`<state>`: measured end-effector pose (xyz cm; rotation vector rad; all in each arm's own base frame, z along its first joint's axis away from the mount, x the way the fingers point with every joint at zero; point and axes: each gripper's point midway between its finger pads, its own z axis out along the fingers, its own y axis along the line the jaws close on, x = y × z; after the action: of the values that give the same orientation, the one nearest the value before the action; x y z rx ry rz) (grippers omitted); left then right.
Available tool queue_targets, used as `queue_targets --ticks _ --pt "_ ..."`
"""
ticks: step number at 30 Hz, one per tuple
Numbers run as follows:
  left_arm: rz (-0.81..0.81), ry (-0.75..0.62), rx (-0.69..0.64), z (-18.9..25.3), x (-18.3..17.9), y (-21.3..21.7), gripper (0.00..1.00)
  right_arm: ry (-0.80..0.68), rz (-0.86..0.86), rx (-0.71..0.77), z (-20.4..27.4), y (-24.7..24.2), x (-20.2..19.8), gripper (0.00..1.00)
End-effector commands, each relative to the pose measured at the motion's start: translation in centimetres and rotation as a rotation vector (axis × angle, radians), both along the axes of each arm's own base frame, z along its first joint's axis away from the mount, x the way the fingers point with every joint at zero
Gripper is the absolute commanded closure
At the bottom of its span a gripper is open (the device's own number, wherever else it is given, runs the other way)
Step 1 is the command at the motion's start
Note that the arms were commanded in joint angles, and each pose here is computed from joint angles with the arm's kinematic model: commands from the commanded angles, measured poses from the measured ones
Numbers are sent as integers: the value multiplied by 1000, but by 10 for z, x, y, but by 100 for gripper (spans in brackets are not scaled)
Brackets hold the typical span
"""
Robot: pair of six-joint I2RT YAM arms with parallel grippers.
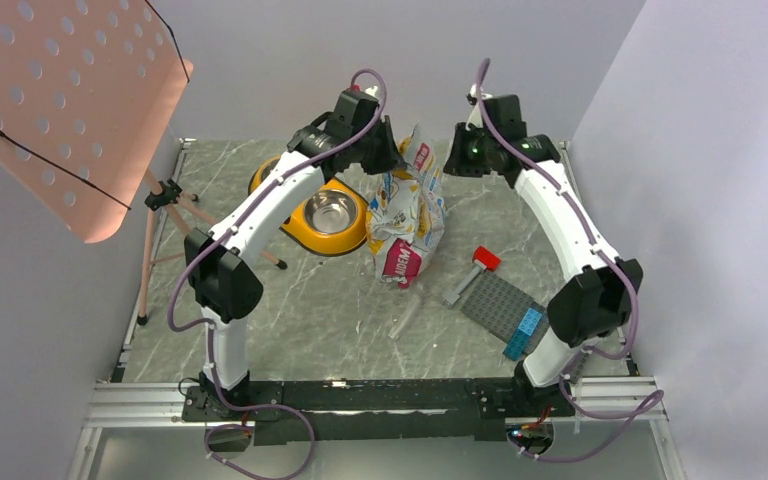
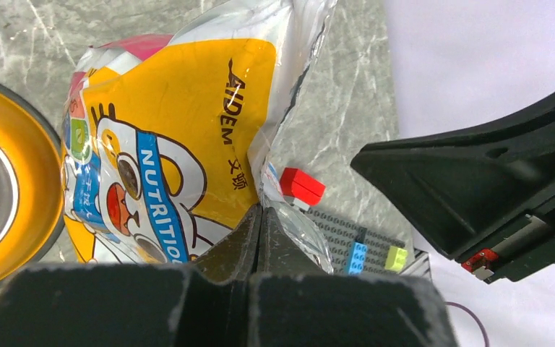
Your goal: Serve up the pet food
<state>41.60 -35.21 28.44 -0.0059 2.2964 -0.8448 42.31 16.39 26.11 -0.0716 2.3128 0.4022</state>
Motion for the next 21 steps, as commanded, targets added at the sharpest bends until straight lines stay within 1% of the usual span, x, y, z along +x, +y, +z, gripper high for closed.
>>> queue_targets --ticks 1,3,6,10,16,18,21 --pt "-76 -18 -121 34 -18 -3 100 -131 214 328 62 34 -19 72" --pt "-78 -17 -126 37 -18 -2 100 -140 232 405 68 32 -17 61" --pt "-84 -12 -134 38 -17 -3 100 -96 292 549 66 38 -18 59" --pt "-93 -6 -164 42 -17 -6 100 -74 353 660 68 53 -24 56" --pt "-109 -18 -218 50 -17 -12 100 -24 353 747 54 61 -25 56" --pt "-108 -16 -217 50 -17 -12 100 -9 335 751 47 60 -23 62" --pt "-108 -20 -209 49 -15 -11 100 -10 317 748 44 56 -20 66"
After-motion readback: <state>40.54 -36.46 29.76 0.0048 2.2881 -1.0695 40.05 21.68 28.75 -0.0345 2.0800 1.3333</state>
